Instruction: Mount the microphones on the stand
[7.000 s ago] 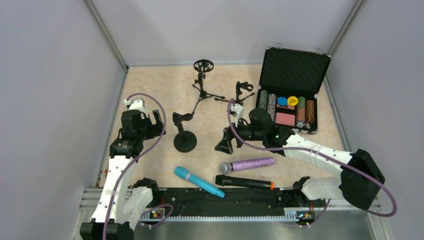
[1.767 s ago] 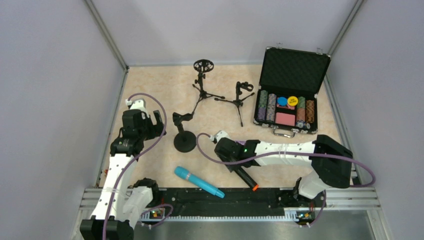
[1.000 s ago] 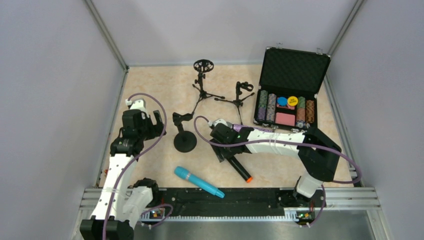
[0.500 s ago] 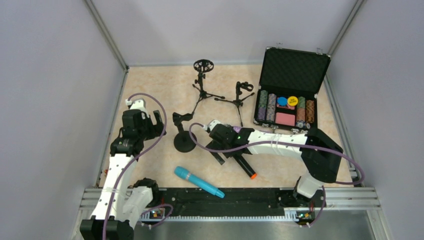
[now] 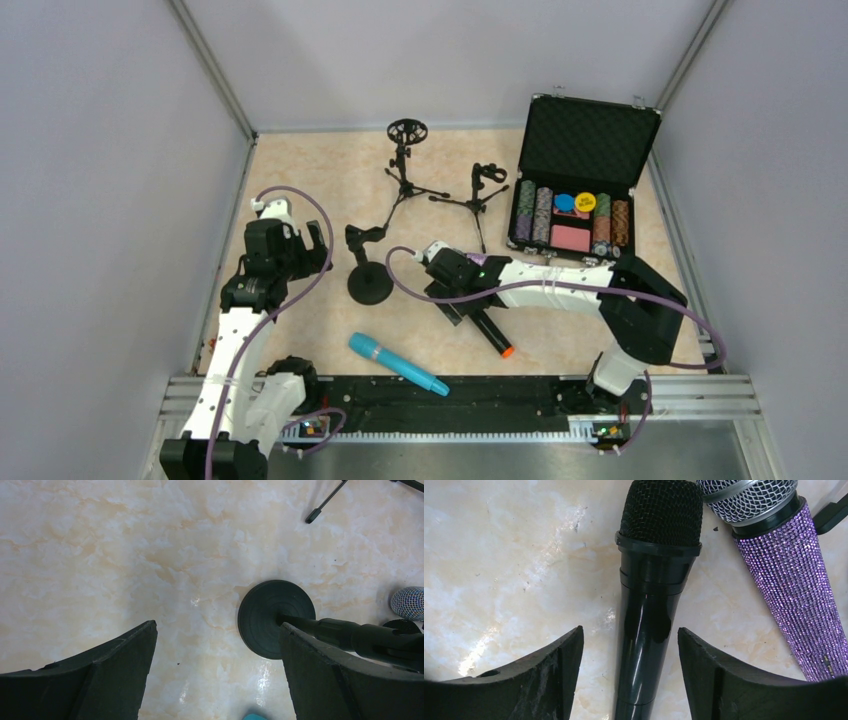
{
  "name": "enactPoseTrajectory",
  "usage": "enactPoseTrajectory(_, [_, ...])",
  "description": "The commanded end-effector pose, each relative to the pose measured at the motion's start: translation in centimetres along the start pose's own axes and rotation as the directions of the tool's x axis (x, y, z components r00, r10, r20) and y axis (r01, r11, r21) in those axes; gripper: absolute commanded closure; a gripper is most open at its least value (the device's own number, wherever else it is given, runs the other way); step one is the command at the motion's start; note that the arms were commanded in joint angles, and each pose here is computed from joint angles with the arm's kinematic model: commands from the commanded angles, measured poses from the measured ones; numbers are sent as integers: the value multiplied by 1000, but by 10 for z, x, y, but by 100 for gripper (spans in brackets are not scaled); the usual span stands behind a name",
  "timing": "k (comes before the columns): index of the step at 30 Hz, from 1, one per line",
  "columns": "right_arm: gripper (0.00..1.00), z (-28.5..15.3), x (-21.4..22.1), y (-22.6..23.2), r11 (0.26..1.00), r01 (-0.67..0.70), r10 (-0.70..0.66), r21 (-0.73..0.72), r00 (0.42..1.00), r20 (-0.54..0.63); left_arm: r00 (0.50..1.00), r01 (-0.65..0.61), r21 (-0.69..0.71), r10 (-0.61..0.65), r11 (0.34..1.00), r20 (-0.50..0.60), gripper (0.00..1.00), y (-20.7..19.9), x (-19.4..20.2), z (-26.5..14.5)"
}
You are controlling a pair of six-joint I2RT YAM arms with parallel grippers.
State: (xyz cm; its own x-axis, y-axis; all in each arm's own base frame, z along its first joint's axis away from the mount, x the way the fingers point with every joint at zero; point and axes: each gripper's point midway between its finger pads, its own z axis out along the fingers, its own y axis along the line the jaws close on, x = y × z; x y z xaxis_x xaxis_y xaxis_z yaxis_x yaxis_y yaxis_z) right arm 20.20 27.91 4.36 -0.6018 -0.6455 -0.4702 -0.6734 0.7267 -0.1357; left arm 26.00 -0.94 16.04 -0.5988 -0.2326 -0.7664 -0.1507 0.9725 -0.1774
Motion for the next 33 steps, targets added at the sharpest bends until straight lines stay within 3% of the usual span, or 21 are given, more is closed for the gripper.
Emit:
enactPoseTrajectory(1, [35, 6, 3, 0, 1000, -21, 21, -15, 1000, -6, 1000, -1, 10, 1, 1000, 25, 5, -2, -5, 0])
enactPoseTrajectory(9, [43, 24, 23, 1, 998, -45, 42, -41, 997, -68, 1000, -1, 12, 1, 1000, 26, 5, -2, -5, 0])
enactPoseTrajectory(13, [64, 31, 29, 0, 999, -44, 42, -30, 995, -92, 1000, -1, 13, 1, 1000, 28, 5, -2, -6, -1])
enactPoseTrajectory(23, [100, 22, 15, -3, 998, -58, 57, -22, 998, -39, 1000, -1, 13, 0, 1000, 30, 5, -2, -6, -1])
enactPoseTrajectory(33, [100, -14, -24, -11, 995, -99, 103, -32, 985, 137, 999, -1, 12, 0, 1000, 32, 5, -2, -6, -1])
